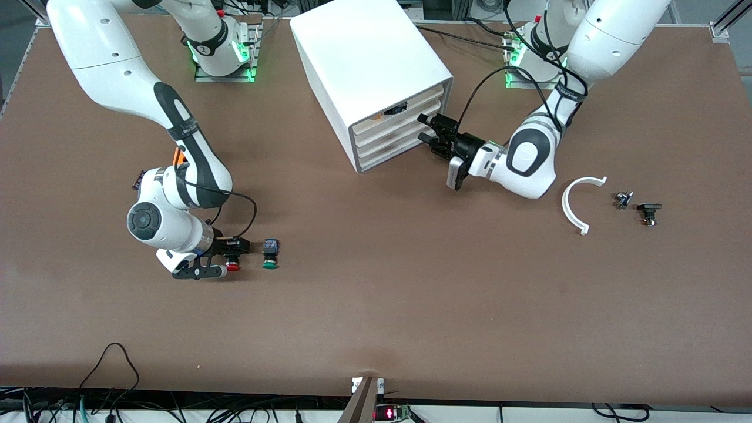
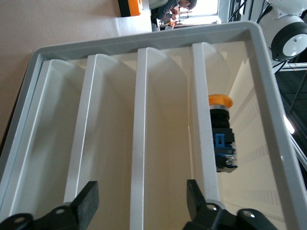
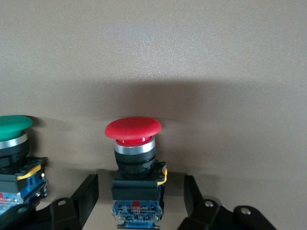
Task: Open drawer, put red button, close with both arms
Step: 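Reach the right gripper to the red button while the left gripper reaches the drawer handle, then grasp the red button with the right gripper while the left gripper grips the handle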
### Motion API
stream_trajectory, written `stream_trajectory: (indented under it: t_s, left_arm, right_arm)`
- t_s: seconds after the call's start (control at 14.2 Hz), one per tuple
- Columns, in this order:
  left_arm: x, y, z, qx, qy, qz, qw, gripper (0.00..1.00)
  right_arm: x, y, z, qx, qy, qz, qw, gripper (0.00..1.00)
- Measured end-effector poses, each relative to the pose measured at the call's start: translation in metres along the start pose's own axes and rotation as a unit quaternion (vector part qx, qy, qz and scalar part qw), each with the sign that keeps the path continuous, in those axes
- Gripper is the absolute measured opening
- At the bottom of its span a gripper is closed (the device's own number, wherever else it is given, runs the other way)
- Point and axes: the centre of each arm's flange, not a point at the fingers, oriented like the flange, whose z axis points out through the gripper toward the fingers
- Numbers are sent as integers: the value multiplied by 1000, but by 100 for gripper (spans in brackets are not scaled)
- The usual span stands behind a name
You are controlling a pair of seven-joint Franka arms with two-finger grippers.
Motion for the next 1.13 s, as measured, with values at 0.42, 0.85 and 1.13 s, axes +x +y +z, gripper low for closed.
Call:
stream_trajectory:
  t_s: [0.42,0.85,1.13]
  left_arm:
    - [-8,-4,14,-2,-11,-7,1000,43]
    - [-10,-5,17,-1,-14,-6,1000,15]
    - [-9,-5,17,0,-13,-6,1000,15]
  right_arm:
    - [1,-3,-2,0,1,-3,1000,41]
    - [1,-1,-2,0,2,-1,1000,41]
    - [6,-1,-9,0,6,-1,1000,41]
